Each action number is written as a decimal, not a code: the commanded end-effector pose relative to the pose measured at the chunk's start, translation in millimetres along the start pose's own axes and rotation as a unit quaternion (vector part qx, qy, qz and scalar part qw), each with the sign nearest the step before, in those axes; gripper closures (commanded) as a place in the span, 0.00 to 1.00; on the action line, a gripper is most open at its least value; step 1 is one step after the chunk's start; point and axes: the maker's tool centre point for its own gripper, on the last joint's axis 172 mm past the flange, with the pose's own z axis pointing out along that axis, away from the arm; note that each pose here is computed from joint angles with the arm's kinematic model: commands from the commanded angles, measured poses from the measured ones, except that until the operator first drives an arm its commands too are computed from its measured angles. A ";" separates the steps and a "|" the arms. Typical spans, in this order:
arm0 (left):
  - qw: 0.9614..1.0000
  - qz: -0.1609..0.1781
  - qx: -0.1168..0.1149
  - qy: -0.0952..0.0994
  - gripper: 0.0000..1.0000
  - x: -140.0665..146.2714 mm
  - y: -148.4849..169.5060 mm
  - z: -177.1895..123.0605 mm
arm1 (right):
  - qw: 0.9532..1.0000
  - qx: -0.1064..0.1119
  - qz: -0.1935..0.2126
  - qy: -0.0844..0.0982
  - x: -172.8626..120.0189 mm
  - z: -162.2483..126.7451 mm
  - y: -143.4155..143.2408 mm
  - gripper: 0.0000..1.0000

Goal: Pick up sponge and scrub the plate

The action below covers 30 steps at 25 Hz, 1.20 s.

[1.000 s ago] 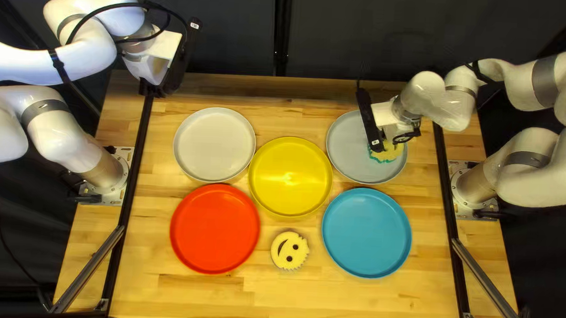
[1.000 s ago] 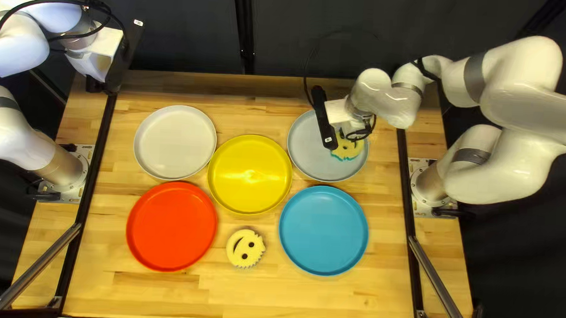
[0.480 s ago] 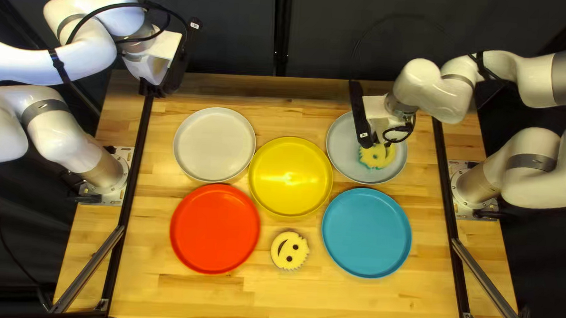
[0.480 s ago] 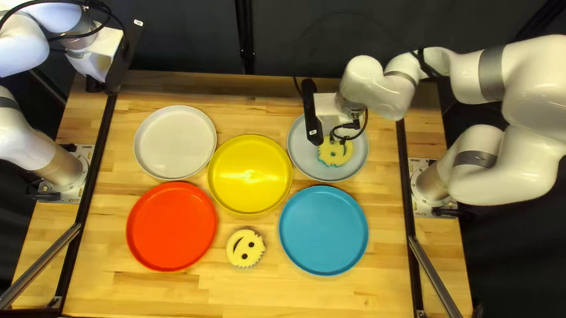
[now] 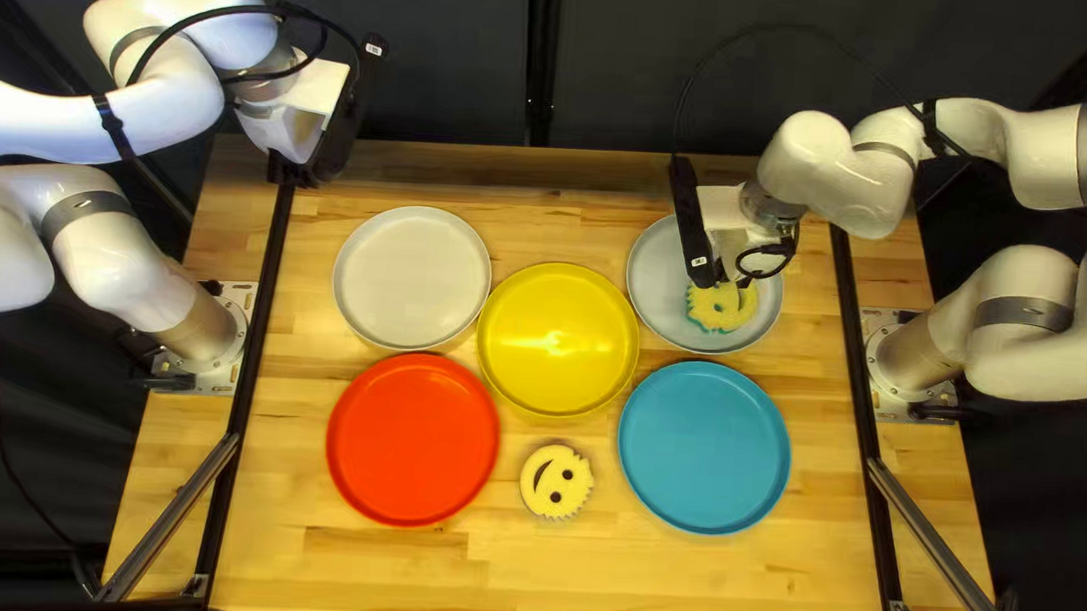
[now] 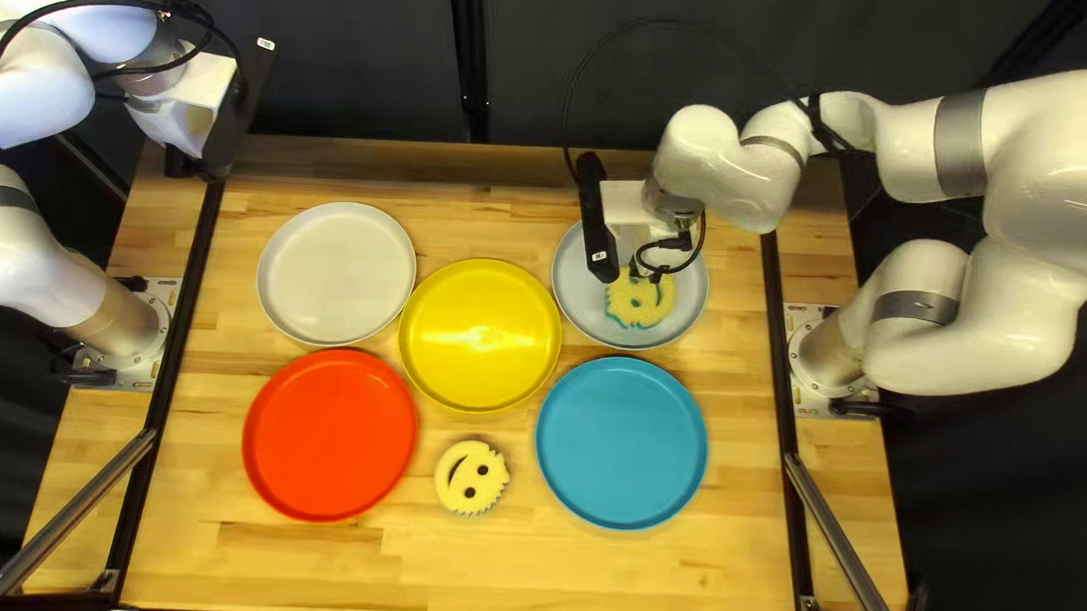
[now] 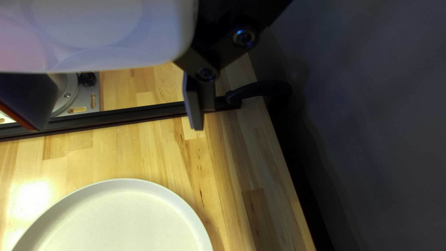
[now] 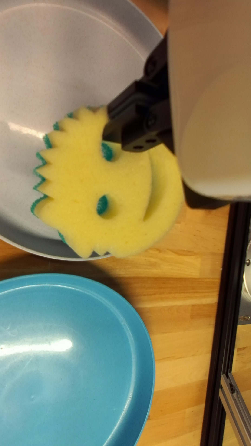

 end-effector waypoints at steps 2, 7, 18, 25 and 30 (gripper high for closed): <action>1.000 0.000 0.000 0.000 0.00 0.0 0.0 0.0 | 1.000 -0.016 -0.010 0.006 6.2 -1.9 -36.9 1.00; 1.000 0.000 0.000 0.000 0.00 0.0 0.0 0.0 | 0.998 -0.040 -0.044 0.009 17.7 0.5 -80.3 1.00; 1.000 0.000 0.000 0.000 0.00 0.0 0.0 0.0 | 0.991 -0.066 -0.117 0.006 34.9 33.2 -118.0 1.00; 1.000 0.000 0.000 0.000 0.00 0.0 0.0 0.0 | 0.991 -0.069 -0.119 0.005 35.1 33.7 -119.5 1.00; 1.000 0.000 0.000 0.000 0.00 0.0 0.0 0.0 | 0.988 -0.078 -0.134 0.005 43.8 46.5 -129.2 1.00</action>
